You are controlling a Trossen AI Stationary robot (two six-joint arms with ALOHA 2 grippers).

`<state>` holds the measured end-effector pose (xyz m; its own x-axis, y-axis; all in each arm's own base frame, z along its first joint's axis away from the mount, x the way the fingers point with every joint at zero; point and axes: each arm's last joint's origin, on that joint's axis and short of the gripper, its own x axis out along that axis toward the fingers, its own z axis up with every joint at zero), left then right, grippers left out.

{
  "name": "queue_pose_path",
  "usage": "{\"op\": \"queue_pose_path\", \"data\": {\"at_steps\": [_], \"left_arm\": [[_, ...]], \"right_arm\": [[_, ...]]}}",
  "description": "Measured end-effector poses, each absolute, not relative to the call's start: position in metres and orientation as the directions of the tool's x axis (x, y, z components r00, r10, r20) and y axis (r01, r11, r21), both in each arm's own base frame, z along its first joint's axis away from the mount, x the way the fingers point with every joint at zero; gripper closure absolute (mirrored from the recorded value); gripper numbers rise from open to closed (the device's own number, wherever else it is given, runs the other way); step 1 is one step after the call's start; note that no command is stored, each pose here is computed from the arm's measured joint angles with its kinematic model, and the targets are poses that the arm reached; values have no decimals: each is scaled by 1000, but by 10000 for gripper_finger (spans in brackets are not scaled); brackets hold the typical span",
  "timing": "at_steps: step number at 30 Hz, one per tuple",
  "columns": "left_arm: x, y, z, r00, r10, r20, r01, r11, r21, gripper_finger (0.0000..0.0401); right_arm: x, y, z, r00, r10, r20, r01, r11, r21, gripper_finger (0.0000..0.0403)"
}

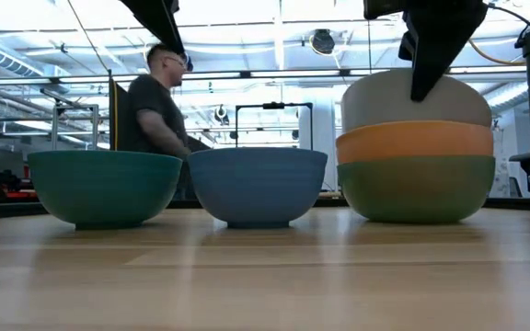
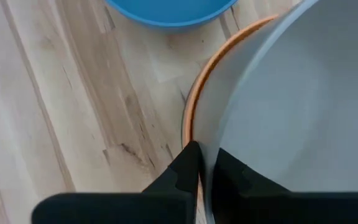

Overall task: Nest bowls inside each other
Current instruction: Stack the grey bowl on top of the orange bowl

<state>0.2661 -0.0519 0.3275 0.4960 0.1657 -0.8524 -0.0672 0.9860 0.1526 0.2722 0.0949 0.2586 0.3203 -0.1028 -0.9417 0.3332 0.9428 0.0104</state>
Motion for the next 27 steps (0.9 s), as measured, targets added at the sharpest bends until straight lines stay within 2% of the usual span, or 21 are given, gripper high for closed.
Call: {"op": "queue_pose_path", "data": {"at_steps": [9,14,18,24,27], "left_arm": [[266,-53,328,495,163,-853,-84,987,140,221],[265,-53,327,493,163,-855,-82,987,141,221],[264,-56,327,482,160,-862,-68,987,145,221],[262,-63,327,481,148,-864,-64,989,134,221],[260,-69,326,485,138,-864,-46,990,132,221]], "right_arm": [[272,95,276,315,-105,-943,312,950,-2,328],[274,98,291,352,-90,-932,304,953,22,313],[278,94,291,378,-139,-915,319,948,-12,331],[287,87,279,424,-134,-896,323,946,12,394],[288,83,268,422,-128,-897,328,944,20,397]]}}
